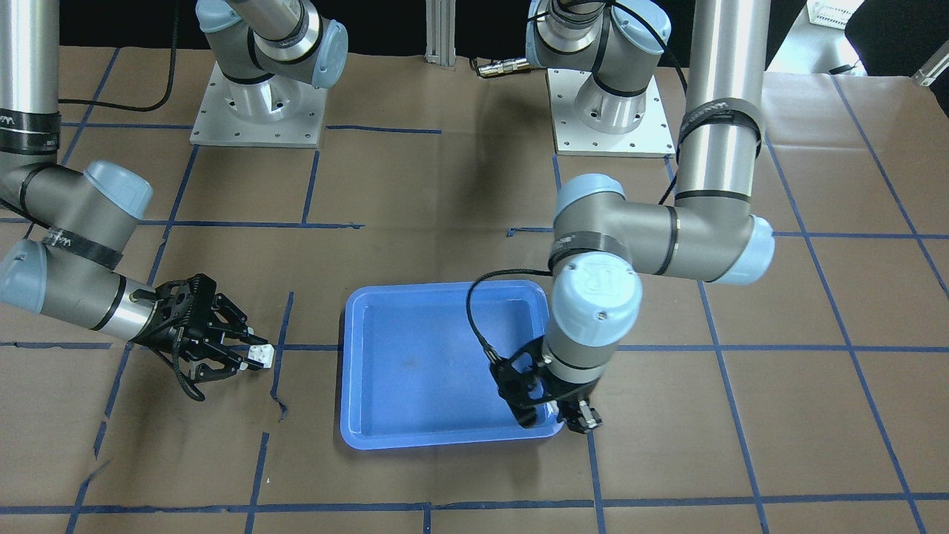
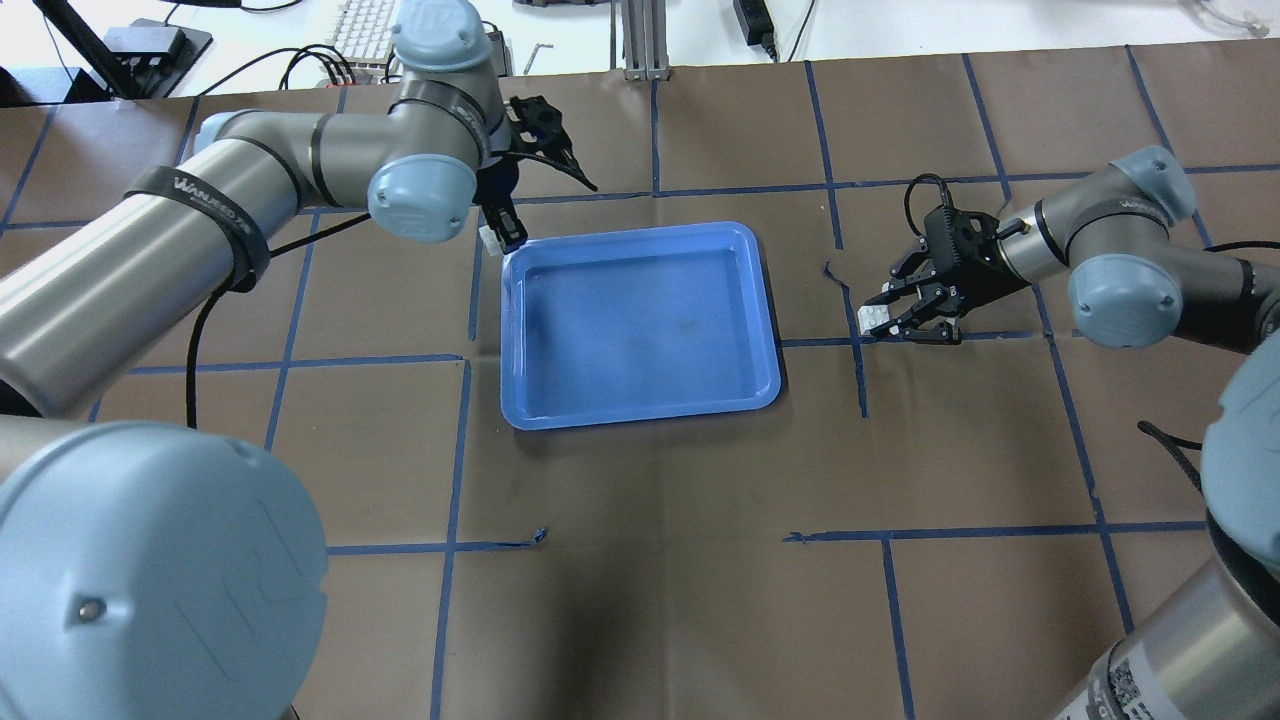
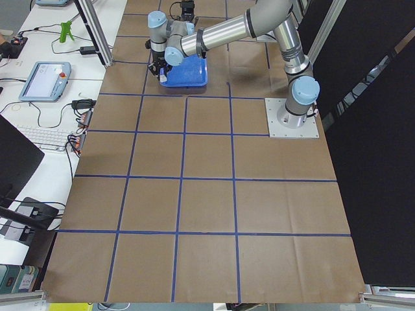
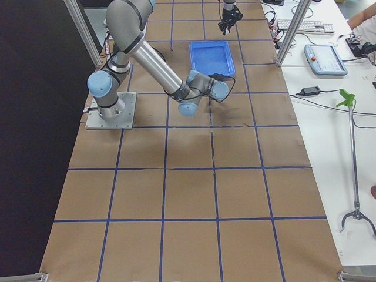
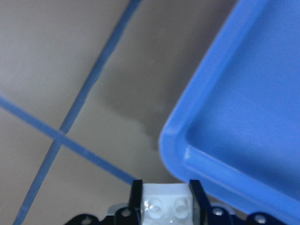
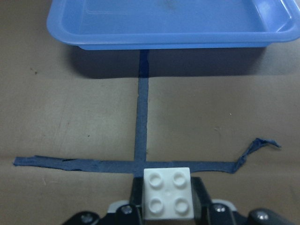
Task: Assemble white blocks and place on blue tray
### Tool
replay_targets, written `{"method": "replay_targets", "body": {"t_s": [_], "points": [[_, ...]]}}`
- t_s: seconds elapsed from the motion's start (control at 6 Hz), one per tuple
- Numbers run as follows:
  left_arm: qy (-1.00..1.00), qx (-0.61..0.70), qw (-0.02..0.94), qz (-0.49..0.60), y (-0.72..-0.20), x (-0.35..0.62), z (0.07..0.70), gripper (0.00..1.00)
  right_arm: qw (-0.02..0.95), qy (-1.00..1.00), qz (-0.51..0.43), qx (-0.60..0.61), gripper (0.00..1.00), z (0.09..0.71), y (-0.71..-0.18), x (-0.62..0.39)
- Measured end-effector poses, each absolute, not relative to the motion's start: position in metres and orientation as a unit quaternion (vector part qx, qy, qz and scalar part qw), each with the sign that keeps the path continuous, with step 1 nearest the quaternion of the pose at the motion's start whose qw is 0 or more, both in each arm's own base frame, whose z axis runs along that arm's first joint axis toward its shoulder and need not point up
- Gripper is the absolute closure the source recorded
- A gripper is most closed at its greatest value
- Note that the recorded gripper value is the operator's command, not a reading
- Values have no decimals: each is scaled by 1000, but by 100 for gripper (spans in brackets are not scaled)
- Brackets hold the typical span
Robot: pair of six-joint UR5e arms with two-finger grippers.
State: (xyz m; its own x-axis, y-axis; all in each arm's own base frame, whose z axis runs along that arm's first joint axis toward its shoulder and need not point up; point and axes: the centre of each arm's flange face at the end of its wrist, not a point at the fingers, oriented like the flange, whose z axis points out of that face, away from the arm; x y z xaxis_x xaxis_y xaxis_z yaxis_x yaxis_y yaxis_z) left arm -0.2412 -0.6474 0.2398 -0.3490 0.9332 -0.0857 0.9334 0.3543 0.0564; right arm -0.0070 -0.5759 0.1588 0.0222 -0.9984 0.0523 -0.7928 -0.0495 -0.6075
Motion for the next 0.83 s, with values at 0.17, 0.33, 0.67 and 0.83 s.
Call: {"method": "replay_targets", "body": {"t_s": [0.17, 0.33, 0.67, 0.83], "points": [[777, 628, 52, 6, -622, -289, 230, 100, 196, 656, -246, -686, 74, 176, -585, -11], [748, 661, 51, 8, -602, -324, 221, 100, 181, 660, -248, -685, 74, 198, -592, -14], [722, 691, 50, 7, -570, -351, 201, 100, 179, 681, -244, -667, 74, 246, -588, -12], [715, 698, 51, 5, -560, -350, 191, 100, 186, 689, -237, -659, 73, 264, -587, -10]]}}
